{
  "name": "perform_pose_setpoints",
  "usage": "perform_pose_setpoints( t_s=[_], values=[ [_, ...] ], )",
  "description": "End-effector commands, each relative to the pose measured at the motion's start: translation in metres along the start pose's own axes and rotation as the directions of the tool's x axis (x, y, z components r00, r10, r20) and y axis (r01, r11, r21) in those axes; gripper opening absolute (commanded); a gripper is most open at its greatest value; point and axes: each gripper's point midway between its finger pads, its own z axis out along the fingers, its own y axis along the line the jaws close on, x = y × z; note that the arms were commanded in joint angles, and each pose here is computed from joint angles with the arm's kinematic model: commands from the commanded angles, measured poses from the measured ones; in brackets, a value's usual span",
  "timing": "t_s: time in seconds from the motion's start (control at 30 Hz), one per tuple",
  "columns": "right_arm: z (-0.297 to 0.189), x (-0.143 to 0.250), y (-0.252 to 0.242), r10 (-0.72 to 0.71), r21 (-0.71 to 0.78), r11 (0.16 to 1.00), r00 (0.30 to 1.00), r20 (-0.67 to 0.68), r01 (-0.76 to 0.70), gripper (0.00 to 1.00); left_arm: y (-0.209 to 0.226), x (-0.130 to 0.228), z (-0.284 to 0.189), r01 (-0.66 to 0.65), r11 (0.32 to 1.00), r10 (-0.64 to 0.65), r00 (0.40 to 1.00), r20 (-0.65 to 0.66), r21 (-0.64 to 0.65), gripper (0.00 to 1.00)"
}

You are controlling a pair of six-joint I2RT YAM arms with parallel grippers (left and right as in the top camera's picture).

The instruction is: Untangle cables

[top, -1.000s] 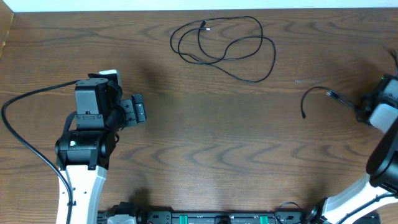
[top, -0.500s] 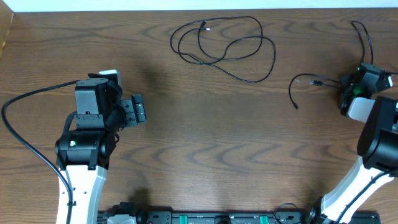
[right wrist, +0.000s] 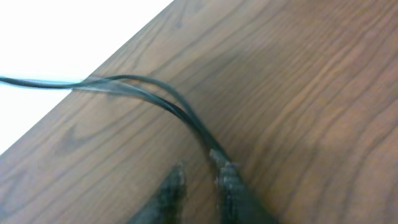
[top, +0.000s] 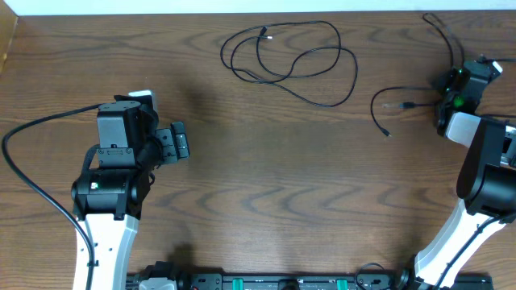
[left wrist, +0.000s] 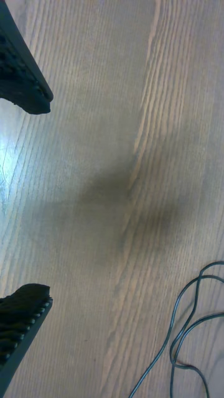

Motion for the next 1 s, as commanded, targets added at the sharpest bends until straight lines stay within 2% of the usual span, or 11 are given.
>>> perform_pose_setpoints(
  t_s=[0.0, 0.03, 0.07, 0.1, 0.13, 0.17, 0.2, 0.4, 0.57, 0.67, 0.97],
  values=[
    [-0.002, -0.006, 0.018, -0.072, -0.073, 0.995, 0.997, -0.022, 0.071, 0.49, 0.002, -0.009, -0.004, 0.014, 1.0, -0.014, 1.0, 0.025, -0.01, 0.92],
    [-0.005, -0.006, 0.02, -0.074, -0.08, 0.994, 0.997, -0.031, 0.071, 0.59, 0.002, -0.009, -0.004, 0.014, 1.0, -0.014, 1.0, 0.025, -0.01, 0.92],
    [-0.007, -0.007, 0.021, -0.074, -0.082, 0.994, 0.996, -0.039, 0.071, 0.63, 0.002, -0.009, -0.004, 0.014, 1.0, -0.014, 1.0, 0.024, -0.01, 0.93],
    [-0.012, -0.009, 0.023, -0.084, -0.087, 0.993, 0.995, -0.051, 0.08, 0.76, 0.002, -0.009, -0.004, 0.014, 1.0, -0.014, 1.0, 0.025, -0.01, 0.92],
    [-0.013, -0.009, 0.024, -0.088, -0.09, 0.992, 0.995, -0.054, 0.083, 0.79, 0.002, -0.009, -0.004, 0.014, 1.0, -0.014, 1.0, 0.024, -0.01, 0.92],
    [-0.023, -0.013, 0.028, -0.113, -0.098, 0.99, 0.991, -0.075, 0.105, 0.94, 0.002, -0.009, -0.004, 0.014, 1.0, -0.014, 1.0, 0.024, -0.01, 0.93],
    [-0.026, -0.014, 0.029, -0.118, -0.098, 0.989, 0.99, -0.082, 0.11, 0.99, 0.002, -0.009, -0.004, 0.014, 1.0, -0.014, 1.0, 0.025, -0.01, 0.92],
    [-0.1, 0.0, 0.033, -0.131, -0.108, 0.989, 0.93, -0.343, 0.099, 0.99, 0.002, -0.009, -0.004, 0.014, 1.0, -0.014, 1.0, 0.024, -0.01, 0.93],
    [-0.163, 0.05, 0.027, -0.097, -0.112, 0.993, 0.775, -0.625, 0.034, 0.99, 0.002, -0.009, -0.004, 0.014, 1.0, -0.014, 1.0, 0.024, -0.01, 0.93],
    [-0.181, 0.07, 0.027, -0.076, -0.116, 0.993, 0.697, -0.713, -0.01, 0.99, 0.002, -0.009, -0.004, 0.014, 1.0, -0.014, 1.0, 0.024, -0.01, 0.92],
    [-0.209, 0.094, 0.01, -0.027, -0.036, 0.999, 0.582, -0.813, -0.003, 0.99, 0.002, -0.009, -0.004, 0.014, 1.0, -0.013, 1.0, 0.023, -0.01, 0.92]
  ],
)
